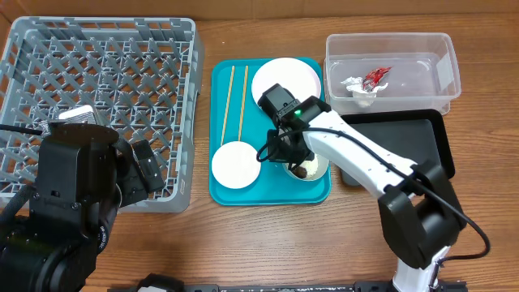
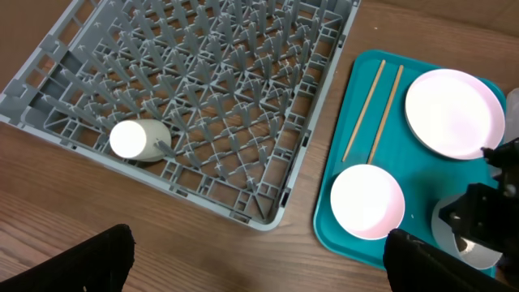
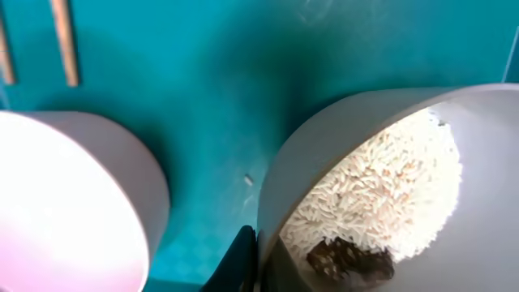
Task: Sort waste into correct bins and load items into the dishwasher
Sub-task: 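Lift the rice bowl with the right gripper over the black tray, then tilt the bowl with the right gripper to dump rice onto the black tray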
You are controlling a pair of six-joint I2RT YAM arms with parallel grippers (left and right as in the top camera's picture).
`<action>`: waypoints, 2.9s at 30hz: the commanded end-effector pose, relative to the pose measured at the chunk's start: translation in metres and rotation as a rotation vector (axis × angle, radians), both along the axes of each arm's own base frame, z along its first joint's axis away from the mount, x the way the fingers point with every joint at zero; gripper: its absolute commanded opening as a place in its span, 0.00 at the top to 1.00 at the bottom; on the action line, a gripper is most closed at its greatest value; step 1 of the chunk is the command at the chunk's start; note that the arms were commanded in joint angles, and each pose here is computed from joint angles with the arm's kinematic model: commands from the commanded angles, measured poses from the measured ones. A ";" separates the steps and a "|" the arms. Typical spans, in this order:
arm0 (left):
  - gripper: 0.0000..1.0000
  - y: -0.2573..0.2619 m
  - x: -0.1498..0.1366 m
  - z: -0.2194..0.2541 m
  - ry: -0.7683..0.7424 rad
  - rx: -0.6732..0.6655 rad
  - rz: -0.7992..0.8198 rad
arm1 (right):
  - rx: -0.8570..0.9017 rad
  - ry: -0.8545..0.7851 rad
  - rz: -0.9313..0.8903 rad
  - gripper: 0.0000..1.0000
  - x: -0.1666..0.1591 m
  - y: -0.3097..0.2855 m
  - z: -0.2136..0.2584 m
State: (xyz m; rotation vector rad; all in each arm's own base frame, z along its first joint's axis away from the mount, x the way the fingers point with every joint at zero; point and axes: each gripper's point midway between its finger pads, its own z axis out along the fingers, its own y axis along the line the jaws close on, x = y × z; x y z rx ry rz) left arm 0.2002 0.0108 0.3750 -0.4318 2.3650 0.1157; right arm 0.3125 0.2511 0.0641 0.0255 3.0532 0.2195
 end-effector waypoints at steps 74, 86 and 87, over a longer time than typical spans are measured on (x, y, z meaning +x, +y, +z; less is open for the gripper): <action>0.00 -0.003 0.001 0.000 -0.004 -0.014 0.000 | 1.361 -0.365 -0.042 0.96 0.022 -0.185 0.124; 0.00 -0.003 0.001 0.000 -0.004 -0.014 0.000 | 1.372 -0.343 -0.127 0.96 0.023 -0.199 0.124; 0.00 -0.003 0.001 0.000 -0.004 -0.014 0.000 | 1.309 -0.324 -0.148 0.96 0.024 -0.201 0.112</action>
